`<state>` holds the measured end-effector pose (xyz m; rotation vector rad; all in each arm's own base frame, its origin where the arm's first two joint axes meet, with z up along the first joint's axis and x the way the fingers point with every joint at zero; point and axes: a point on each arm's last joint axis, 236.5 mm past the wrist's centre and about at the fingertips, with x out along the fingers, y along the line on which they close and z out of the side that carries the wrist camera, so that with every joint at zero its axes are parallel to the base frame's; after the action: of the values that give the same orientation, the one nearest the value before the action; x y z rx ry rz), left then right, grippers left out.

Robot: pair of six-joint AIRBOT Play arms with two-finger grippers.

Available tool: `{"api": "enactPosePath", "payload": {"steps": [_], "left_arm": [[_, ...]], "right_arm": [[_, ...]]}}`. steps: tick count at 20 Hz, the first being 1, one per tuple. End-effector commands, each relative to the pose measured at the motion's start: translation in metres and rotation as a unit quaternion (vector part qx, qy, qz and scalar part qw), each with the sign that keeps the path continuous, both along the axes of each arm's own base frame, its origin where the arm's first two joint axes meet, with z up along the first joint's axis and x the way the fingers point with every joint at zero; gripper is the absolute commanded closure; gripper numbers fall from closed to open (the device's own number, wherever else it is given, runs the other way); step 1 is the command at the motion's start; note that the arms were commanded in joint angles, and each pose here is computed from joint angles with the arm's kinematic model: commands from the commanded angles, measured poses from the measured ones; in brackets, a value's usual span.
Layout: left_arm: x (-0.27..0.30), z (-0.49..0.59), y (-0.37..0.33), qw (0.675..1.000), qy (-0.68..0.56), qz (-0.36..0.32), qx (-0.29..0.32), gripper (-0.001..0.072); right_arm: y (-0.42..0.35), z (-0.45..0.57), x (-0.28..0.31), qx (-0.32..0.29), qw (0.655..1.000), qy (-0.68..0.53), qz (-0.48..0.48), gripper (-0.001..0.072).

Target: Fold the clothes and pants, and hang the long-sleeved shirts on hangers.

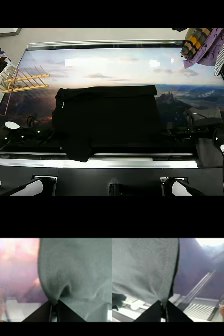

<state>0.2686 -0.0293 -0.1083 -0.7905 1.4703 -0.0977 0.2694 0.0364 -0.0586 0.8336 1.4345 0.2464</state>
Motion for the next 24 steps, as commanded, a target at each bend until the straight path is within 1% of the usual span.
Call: {"api": "enactPosePath", "payload": {"steps": [1, 4, 7, 10, 11, 13, 15, 17, 19, 22, 24], "left_arm": [[0.016, 0.010, 0.003, 1.000, -0.017, 0.008, 0.005, 0.0689], [0.052, 0.043, 0.005, 0.997, -0.070, 0.018, -0.002, 0.0690], [0.098, 0.098, 0.010, 0.989, -0.144, 0.017, -0.003, 0.0691], [0.136, 0.183, 0.016, 0.973, -0.228, -0.015, 0.013, 0.0691], [0.146, 0.218, 0.019, 0.964, -0.264, -0.026, 0.026, 0.0691], [0.159, 0.300, 0.032, 0.941, -0.331, -0.014, 0.074, 0.0691], [0.150, 0.381, 0.037, 0.911, -0.396, -0.004, 0.116, 0.0691], [0.122, 0.451, 0.034, 0.881, -0.450, 0.012, 0.147, 0.0691], [0.083, 0.507, 0.026, 0.850, -0.497, 0.035, 0.169, 0.0691], [0.015, 0.557, 0.024, 0.810, -0.543, 0.093, 0.203, 0.0691], [-0.027, 0.577, 0.029, 0.780, -0.565, 0.128, 0.236, 0.0691]], "right_arm": [[0.010, 0.017, 0.008, 0.015, 0.999, -0.042, 0.013, 0.0683], [0.025, 0.023, 0.036, -0.035, 0.993, -0.109, 0.042, 0.0683], [0.033, 0.064, 0.097, -0.084, 0.976, -0.202, 0.021, 0.0683], [0.034, 0.150, 0.142, -0.100, 0.949, -0.298, 0.019, 0.0683], [0.032, 0.188, 0.151, -0.110, 0.936, -0.334, 0.023, 0.0683], [0.027, 0.268, 0.154, -0.142, 0.902, -0.407, 0.026, 0.0683], [0.024, 0.346, 0.135, -0.173, 0.864, -0.472, 0.023, 0.0683], [0.031, 0.415, 0.092, -0.188, 0.825, -0.533, 0.024, 0.0683], [0.039, 0.472, 0.037, -0.196, 0.786, -0.587, 0.010, 0.0683], [0.030, 0.521, -0.047, -0.221, 0.740, -0.632, -0.056, 0.0683], [0.015, 0.542, -0.088, -0.236, 0.710, -0.654, -0.113, 0.0683]]}}
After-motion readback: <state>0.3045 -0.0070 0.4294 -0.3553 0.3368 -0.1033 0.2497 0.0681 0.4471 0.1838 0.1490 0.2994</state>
